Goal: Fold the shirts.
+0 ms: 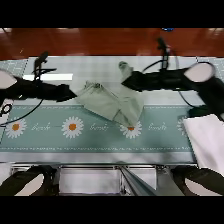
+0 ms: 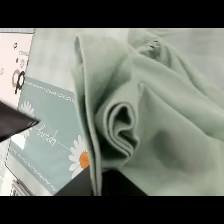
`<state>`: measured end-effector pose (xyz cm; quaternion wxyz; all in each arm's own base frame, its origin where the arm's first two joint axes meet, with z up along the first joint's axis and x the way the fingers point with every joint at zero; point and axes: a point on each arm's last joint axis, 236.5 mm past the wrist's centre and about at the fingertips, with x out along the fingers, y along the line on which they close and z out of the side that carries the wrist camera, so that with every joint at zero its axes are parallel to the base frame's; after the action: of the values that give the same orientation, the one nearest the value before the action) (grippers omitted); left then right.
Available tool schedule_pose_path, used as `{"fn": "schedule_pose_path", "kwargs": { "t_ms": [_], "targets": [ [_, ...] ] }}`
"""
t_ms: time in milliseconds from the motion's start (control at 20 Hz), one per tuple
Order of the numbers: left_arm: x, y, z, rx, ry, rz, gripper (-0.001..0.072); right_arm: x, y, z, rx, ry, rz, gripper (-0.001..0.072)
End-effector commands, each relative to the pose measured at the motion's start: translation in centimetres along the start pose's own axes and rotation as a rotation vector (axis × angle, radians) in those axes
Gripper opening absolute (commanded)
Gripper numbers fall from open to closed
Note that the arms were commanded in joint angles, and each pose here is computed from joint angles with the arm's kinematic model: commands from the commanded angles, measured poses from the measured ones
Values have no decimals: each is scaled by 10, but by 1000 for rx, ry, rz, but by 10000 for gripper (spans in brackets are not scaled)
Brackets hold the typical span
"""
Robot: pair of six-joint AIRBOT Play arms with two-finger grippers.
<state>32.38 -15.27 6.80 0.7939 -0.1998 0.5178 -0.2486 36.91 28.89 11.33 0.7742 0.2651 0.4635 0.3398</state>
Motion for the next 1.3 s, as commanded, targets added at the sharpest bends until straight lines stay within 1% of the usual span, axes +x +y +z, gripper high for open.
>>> {"fn": "schedule_pose_path", "kwargs": {
  "t_ms": [0,250,450,500,550,600,650,750,850,900,950,1000,1050,1100,1200,1250],
  "targets": [
    [-29,13,-27,-24,-94,31,17,92,6,2,14,69,37,30],
    [-26,16,-34,-34,-81,31,17,162,-2,5,109,131,98,30],
    [-19,21,-35,-50,-60,34,17,192,-3,1,144,163,127,30],
    [-17,23,-36,-54,-54,34,17,197,-1,-3,148,168,133,45],
    [-16,24,-35,-53,-54,36,17,202,0,-5,133,158,134,260],
    [-15,27,-34,-31,-54,43,17,203,2,-8,112,166,145,406],
    [-14,38,-32,8,-56,82,17,201,6,-18,100,209,161,408],
    [-27,76,-24,-27,-81,191,17,178,5,-21,119,284,185,407],
    [-56,95,-7,-105,-152,215,17,128,4,-7,95,341,212,406],
    [-71,98,7,-142,-214,206,17,93,3,4,54,345,206,406],
    [-85,95,21,-183,-286,171,17,61,0,15,18,329,170,406],
    [-93,89,32,-218,-338,121,18,26,-11,25,-18,291,78,406],
    [-97,81,38,-231,-368,75,17,-7,-31,30,-48,247,-54,406],
    [-95,77,39,-231,-369,60,18,-44,-62,26,-64,211,-237,406],
    [-86,67,33,-190,-329,44,17,-114,-134,-5,14,133,-603,406],
    [-79,61,26,-182,-298,30,17,-135,-159,-25,88,69,-700,406]
  ]
}}
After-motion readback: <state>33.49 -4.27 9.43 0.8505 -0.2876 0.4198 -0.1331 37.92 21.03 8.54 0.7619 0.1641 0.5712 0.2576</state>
